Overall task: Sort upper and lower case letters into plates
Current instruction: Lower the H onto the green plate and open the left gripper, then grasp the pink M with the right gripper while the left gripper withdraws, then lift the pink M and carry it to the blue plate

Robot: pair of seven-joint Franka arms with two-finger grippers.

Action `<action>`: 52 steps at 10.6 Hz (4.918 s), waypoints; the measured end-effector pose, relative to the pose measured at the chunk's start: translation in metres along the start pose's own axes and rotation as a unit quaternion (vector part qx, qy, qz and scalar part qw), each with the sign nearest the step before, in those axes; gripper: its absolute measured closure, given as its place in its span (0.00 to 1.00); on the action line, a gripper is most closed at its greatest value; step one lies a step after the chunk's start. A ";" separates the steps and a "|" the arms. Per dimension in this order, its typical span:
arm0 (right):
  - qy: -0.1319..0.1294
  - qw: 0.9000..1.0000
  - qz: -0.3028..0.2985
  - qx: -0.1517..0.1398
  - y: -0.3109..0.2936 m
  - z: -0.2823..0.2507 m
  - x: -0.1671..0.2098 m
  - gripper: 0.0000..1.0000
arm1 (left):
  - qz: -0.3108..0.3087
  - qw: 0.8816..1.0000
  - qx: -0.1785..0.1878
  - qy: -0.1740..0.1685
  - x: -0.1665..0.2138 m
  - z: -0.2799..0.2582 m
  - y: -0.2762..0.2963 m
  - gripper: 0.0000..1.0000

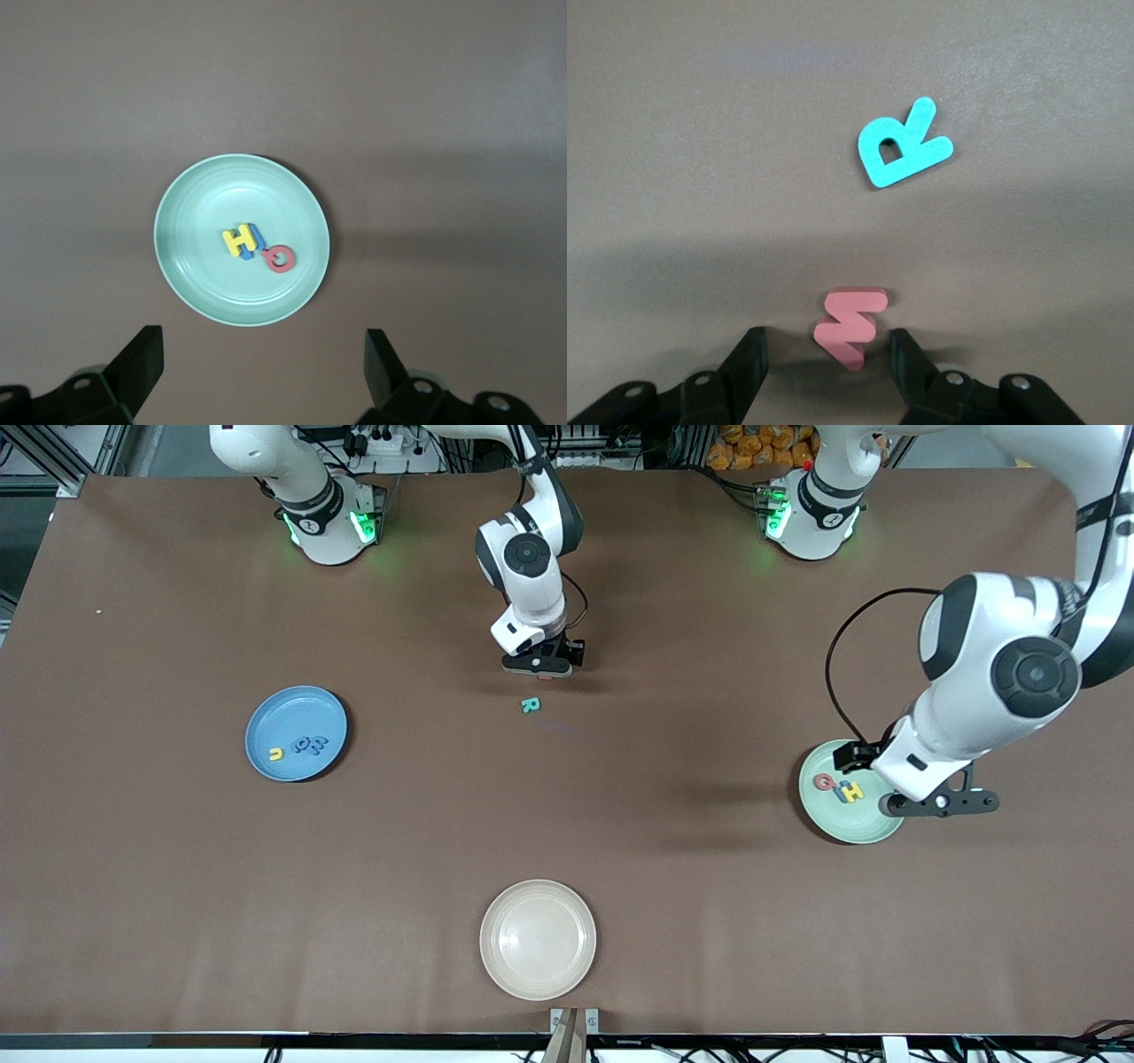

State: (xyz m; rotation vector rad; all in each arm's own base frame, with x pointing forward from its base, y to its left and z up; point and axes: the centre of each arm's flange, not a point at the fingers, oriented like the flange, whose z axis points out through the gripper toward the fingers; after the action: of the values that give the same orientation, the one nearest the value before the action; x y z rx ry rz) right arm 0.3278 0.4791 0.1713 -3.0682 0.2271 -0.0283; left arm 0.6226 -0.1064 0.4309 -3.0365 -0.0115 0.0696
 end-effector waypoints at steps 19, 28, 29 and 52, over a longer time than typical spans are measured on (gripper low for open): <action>0.004 1.000 0.025 0.005 0.005 -0.005 0.018 0.54 | -0.024 0.999 -0.017 0.015 -0.069 -0.144 -0.058 0.00; -0.006 0.999 0.033 0.001 0.004 -0.006 0.020 0.59 | -0.013 1.000 -0.017 0.005 -0.070 -0.141 -0.055 0.00; -0.008 0.999 0.032 0.000 0.003 -0.006 0.018 0.59 | -0.012 1.000 -0.017 0.004 -0.070 -0.141 -0.054 0.00; -0.126 0.987 -0.042 -0.093 0.170 -0.097 0.205 0.71 | 0.099 0.993 -0.065 -0.019 -0.077 -0.102 0.098 0.00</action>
State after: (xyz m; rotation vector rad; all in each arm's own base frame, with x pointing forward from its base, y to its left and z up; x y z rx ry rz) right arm 0.5034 0.2747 0.2593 -3.2198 0.0901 0.3981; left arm 0.5511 -0.2154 0.5260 -3.1564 0.2924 0.1488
